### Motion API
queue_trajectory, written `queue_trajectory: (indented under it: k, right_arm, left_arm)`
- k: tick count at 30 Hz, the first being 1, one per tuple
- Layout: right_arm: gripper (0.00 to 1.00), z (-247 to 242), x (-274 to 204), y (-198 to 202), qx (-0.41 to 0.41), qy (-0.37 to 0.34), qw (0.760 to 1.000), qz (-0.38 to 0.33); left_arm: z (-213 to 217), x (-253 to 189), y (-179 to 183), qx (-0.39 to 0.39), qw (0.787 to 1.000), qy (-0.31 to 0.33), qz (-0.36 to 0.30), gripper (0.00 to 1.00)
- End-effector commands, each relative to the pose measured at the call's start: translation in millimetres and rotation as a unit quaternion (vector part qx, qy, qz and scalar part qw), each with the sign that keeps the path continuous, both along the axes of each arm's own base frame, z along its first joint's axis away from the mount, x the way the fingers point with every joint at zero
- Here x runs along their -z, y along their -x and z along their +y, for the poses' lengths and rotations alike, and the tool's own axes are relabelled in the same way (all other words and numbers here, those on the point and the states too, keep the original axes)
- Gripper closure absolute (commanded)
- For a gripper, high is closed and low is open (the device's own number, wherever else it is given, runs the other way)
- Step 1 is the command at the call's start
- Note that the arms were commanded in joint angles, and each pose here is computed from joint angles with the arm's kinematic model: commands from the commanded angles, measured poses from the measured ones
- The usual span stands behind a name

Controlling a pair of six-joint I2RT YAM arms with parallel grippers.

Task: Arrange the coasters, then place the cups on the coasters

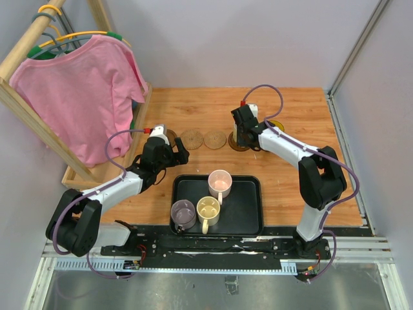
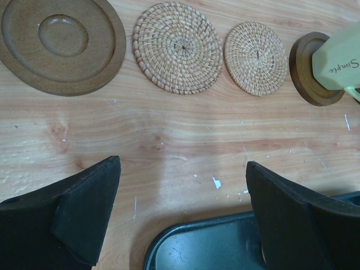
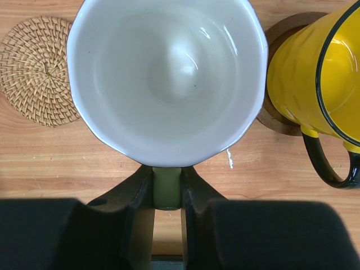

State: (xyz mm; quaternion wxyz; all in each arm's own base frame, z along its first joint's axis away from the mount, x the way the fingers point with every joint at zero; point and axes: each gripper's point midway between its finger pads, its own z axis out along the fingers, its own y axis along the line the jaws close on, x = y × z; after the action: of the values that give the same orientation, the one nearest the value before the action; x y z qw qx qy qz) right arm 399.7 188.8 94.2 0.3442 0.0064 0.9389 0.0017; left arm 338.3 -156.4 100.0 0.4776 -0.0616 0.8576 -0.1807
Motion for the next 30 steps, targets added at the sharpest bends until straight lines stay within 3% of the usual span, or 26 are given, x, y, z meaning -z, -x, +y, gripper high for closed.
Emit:
queue_trajectory:
  k: [1,5,13,21,30]
  right_arm:
    - [0.89,-4,-10,6,-0.001,0.009,1.000,-0.005]
    - [0.80,-1,-9,8,-0.008,0.007,1.000,-0.001]
    - [0.50,2,-6,14,-0.012,0.004,1.000,0.003]
    - [0.47,7,-7,26,-0.019,0.000,1.000,0.007]
    - [0.38,8,-50,55,-0.035,-0.013,0.998,-0.047]
  left_arm:
    - [-5,0,0,0.005,1.000,0.007,-0.005,0.03]
    - [-5,1,0,0.004,1.000,0.006,-0.003,0.03]
    - [-5,1,0,0.004,1.000,0.007,-0.004,0.03]
    - [-6,-1,1,0.009,1.000,0.008,-0.007,0.03]
    - [-17,-18,2,0.050,0.998,0.015,-0.034,0.01]
